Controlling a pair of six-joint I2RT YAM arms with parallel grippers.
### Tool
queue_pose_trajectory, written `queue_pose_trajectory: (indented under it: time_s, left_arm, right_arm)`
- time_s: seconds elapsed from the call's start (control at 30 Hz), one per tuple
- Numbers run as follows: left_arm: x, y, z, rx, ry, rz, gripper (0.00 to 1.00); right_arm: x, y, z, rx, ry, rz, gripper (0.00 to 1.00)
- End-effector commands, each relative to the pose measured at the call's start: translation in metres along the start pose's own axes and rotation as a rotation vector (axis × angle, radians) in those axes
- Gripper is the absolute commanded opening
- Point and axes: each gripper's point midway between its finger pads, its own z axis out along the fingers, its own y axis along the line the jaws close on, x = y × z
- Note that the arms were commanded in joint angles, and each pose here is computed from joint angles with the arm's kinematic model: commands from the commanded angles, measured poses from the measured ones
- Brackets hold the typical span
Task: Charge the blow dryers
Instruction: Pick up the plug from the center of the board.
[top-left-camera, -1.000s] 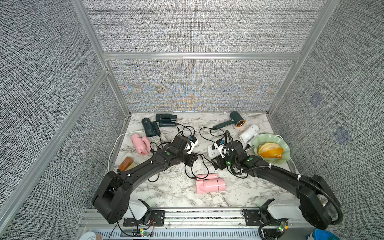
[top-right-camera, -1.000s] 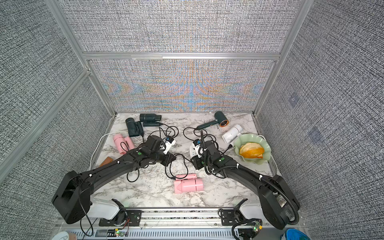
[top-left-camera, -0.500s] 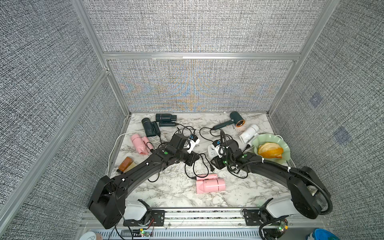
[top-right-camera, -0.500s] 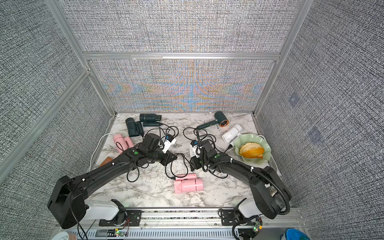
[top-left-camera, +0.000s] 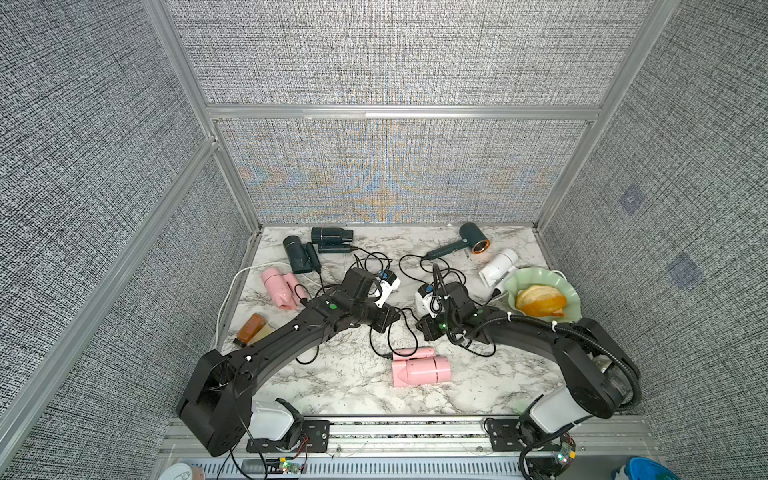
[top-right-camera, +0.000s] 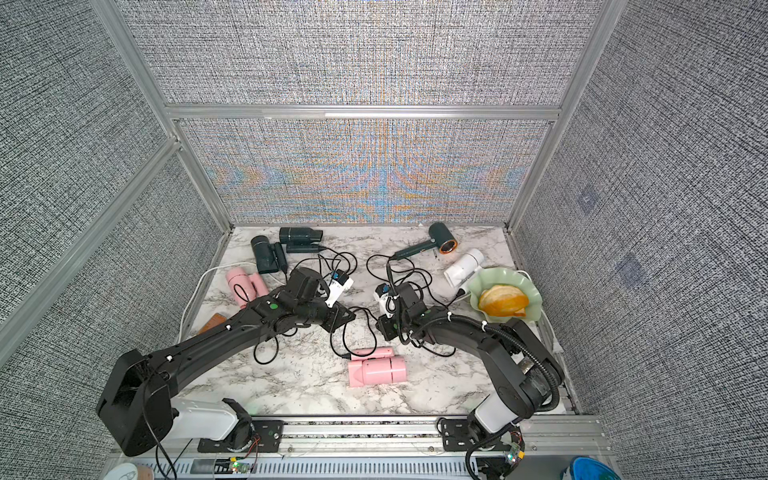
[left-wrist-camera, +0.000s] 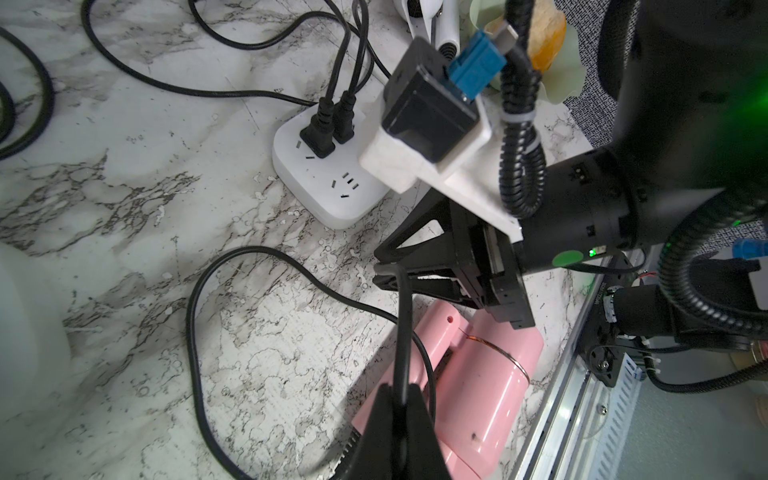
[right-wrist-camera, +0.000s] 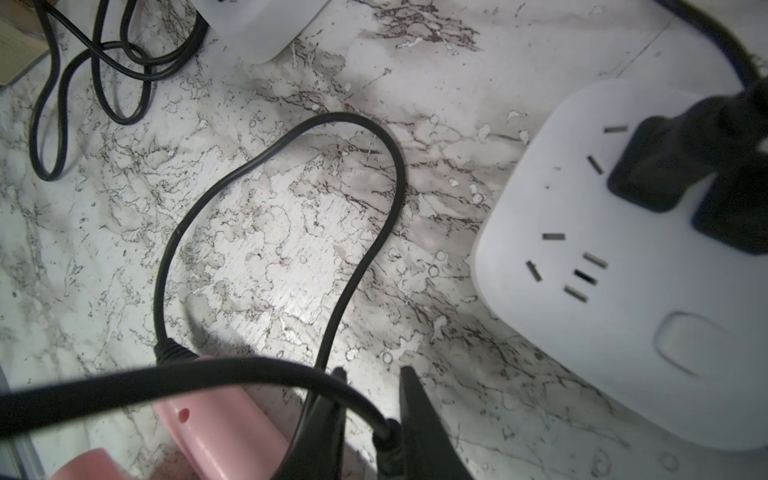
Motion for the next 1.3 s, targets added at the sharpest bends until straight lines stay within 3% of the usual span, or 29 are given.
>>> queue_pose_trajectory:
  time_s: [0.0, 0.17, 0.47, 0.8, 0.93, 1.03, 1.27]
  left_arm:
    - [-0.008, -0.002, -0.001, 0.012, -0.027, -0.031, 0.08]
    - [-0.015, -0.006, -0.004, 0.029, -0.054, -0.062, 0.16]
    - [-0.037, -0.008, -0.045, 0.121, -0.238, -0.109, 0.46]
    - [-0.033, 0.016, -0.082, 0.051, -0.390, -0.136, 0.46]
    - [-0.030, 0.038, -0.094, 0.026, -0.437, -0.227, 0.46]
    - [-0.032, 0.041, -0.102, 0.023, -0.467, -0.222, 0.46]
    - [-0.026, 0.010, -0.095, 0.212, -0.415, -0.090, 0.46]
  right_arm:
    - [-0.010, 0.001, -0.003, -0.001, -0.058, -0.006, 0.17]
    - [-0.014, -0.001, -0.012, 0.028, -0.079, -0.025, 0.06]
    - [-0.034, 0.011, -0.049, 0.000, -0.103, -0.048, 0.03]
    - [-0.051, 0.042, -0.078, -0.132, -0.112, -0.074, 0.04]
    - [-0.049, 0.049, -0.085, -0.171, -0.103, -0.081, 0.04]
    - [-0.049, 0.053, -0.090, -0.187, -0.107, -0.086, 0.04]
    - [-0.065, 0.068, -0.102, -0.250, -0.136, -0.101, 0.04]
